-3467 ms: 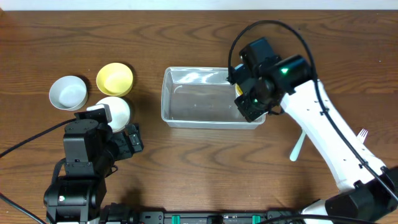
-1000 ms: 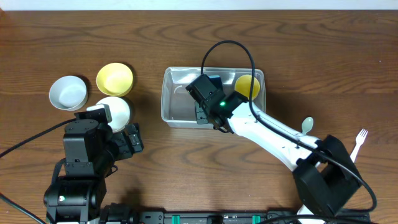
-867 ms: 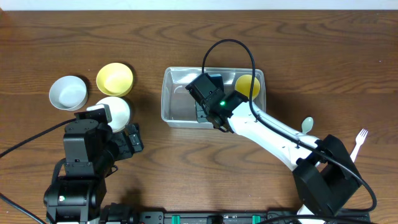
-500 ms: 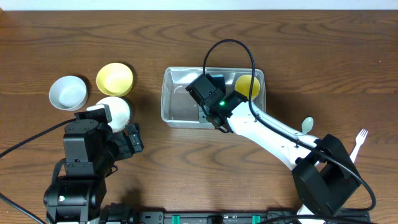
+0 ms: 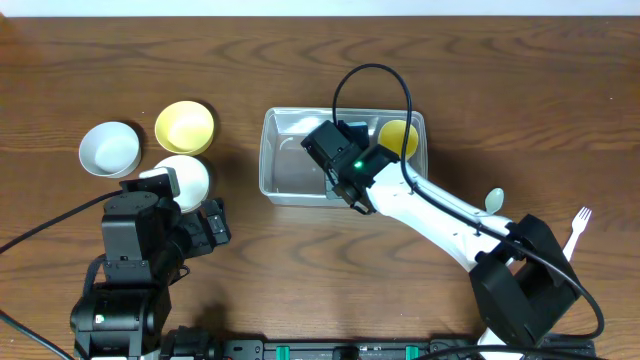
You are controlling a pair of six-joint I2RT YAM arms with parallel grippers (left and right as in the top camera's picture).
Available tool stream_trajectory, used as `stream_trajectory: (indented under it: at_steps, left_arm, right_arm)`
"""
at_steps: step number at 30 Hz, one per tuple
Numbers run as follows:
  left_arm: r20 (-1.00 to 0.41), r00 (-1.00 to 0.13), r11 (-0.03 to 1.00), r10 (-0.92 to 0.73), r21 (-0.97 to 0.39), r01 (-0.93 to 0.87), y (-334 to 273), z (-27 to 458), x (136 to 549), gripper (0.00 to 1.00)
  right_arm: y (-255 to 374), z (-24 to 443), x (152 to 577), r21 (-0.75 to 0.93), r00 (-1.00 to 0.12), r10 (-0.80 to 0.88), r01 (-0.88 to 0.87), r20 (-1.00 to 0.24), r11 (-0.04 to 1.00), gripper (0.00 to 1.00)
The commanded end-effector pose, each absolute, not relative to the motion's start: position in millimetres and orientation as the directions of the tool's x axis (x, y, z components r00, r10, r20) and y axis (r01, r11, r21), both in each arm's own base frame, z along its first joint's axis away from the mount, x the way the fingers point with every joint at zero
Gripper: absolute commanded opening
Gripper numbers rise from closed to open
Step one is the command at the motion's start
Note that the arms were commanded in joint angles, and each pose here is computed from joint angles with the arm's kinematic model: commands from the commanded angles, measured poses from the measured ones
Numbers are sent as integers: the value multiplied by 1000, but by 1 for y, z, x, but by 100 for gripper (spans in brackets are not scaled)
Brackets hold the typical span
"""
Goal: Pack container
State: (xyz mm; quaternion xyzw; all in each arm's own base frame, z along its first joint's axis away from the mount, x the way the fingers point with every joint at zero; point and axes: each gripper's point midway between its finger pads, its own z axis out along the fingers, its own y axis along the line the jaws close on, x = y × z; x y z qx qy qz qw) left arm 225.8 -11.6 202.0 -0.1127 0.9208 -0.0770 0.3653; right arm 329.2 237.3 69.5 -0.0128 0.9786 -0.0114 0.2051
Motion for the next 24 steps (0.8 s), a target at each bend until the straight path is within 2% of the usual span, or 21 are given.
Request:
stream_trajectory:
  at_steps: [1,13,24]
  left_arm:
    - [-668,-693,960,-273,-236,-151,-12,211,228,98]
    - [-668,-693,960,-273,-235,-151,-11,211,228,98]
    - [-668,-693,960,-273,-235,-151,-11,211,228,98]
  right_arm:
    - [230,69,336,-41,-912,9,28,-411,999,33]
    - [228,69,337,-48,-910,8,31,-415,998,33]
    - [212,69,334,-90,-905,67,115,-421,989,33]
